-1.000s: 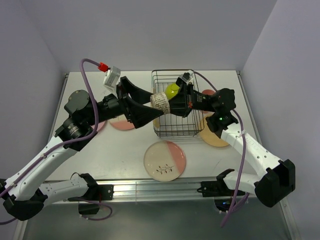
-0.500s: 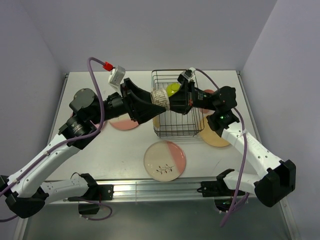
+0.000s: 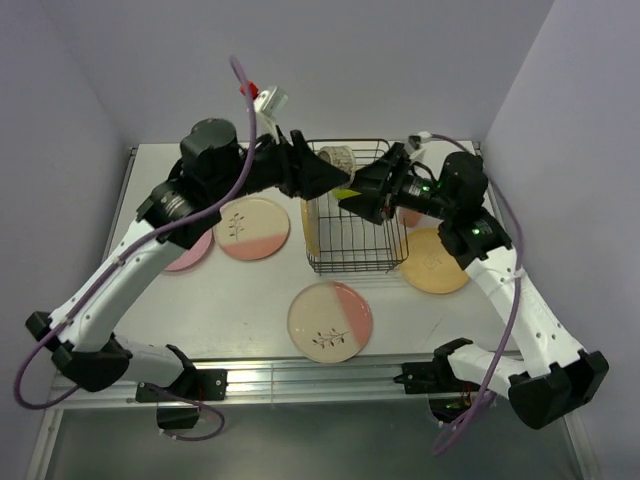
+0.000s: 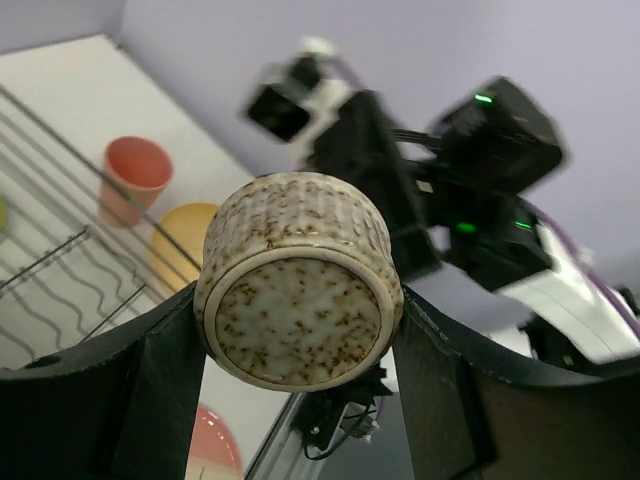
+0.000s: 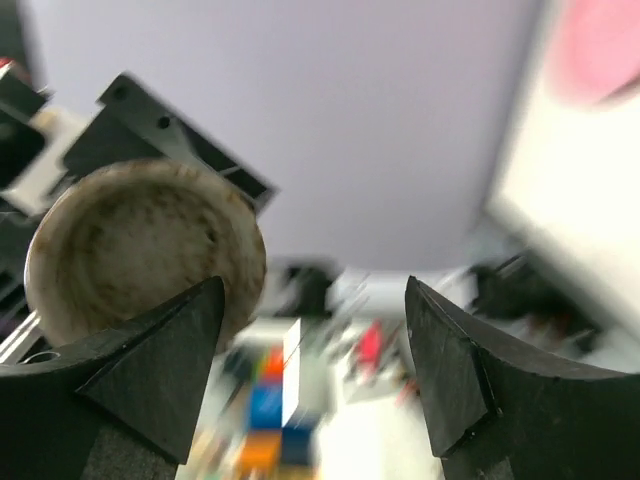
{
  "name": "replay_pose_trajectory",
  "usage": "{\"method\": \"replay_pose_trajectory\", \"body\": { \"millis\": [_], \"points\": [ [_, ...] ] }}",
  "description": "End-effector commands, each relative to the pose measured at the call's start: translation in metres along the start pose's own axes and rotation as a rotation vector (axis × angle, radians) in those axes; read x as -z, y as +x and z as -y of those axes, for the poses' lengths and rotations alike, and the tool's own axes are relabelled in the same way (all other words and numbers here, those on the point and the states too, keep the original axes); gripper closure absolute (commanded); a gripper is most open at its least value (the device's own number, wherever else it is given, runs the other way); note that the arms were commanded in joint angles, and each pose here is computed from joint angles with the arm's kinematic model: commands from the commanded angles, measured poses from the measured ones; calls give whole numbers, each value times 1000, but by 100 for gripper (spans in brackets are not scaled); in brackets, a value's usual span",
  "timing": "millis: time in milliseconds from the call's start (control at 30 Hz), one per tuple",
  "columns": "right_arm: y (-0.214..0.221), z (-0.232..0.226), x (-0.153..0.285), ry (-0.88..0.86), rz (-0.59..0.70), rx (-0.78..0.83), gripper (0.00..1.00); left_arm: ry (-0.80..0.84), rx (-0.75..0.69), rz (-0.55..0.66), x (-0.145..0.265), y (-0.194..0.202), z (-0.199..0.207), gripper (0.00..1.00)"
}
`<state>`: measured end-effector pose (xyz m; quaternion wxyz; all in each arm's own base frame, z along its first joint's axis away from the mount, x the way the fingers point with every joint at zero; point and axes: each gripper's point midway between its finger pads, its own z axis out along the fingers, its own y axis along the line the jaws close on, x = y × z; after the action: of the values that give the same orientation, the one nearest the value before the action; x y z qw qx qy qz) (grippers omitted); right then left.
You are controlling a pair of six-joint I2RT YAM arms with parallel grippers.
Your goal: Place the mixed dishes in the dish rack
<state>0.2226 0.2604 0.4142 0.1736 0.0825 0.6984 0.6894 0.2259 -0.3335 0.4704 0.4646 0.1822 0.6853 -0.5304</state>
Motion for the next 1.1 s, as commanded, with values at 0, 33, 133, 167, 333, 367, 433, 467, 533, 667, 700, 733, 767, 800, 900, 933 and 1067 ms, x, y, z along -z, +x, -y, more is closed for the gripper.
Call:
{"method": "replay_pose_trajectory", "body": {
  "millis": [0,33,133,167,333,367,433,467,533,667,700,733,767,800,900,933,1067],
  "points": [
    [-1,41,44,283,116,189,21,-271,21,75,-11,-39,-66,100],
    [4,54,58,359,136,169,21,-308,28,76,-20,-46,-84,100],
    [-3,86,91,557,229,226,22,-383,16,74,-39,-56,-116,100],
    [-1,90,101,601,236,279,22,-408,11,65,-46,-55,-126,100],
    [-2,91,136,758,292,391,24,-519,-47,14,-81,-60,-188,100],
    [-5,89,139,781,288,425,24,-527,-75,12,-84,-61,-196,100],
    [-13,82,148,843,302,460,24,-554,-98,12,-92,-61,-221,100],
    [-15,81,150,864,302,465,24,-558,-109,19,-95,-64,-228,100],
    [-19,75,159,927,307,478,24,-597,-107,15,-93,-66,-262,100],
    [-22,68,179,1007,354,510,24,-589,-26,-8,-95,-55,-313,100],
    [-22,68,184,1023,364,513,24,-586,-22,-8,-98,-54,-320,100],
    [-20,71,189,1045,366,509,24,-590,-15,-21,-104,-46,-334,100],
    [-21,74,193,1067,381,509,24,-584,-12,-25,-109,-43,-338,100],
    [-21,77,195,1077,384,505,24,-573,-9,-19,-114,-43,-342,100],
    [-16,91,199,1106,369,476,24,-553,27,-23,-132,-30,-361,100],
    [-16,93,200,1115,362,475,24,-554,33,-20,-134,-28,-365,100],
    [-14,99,204,1140,350,471,24,-566,65,-28,-144,-12,-384,100]
  ]
}}
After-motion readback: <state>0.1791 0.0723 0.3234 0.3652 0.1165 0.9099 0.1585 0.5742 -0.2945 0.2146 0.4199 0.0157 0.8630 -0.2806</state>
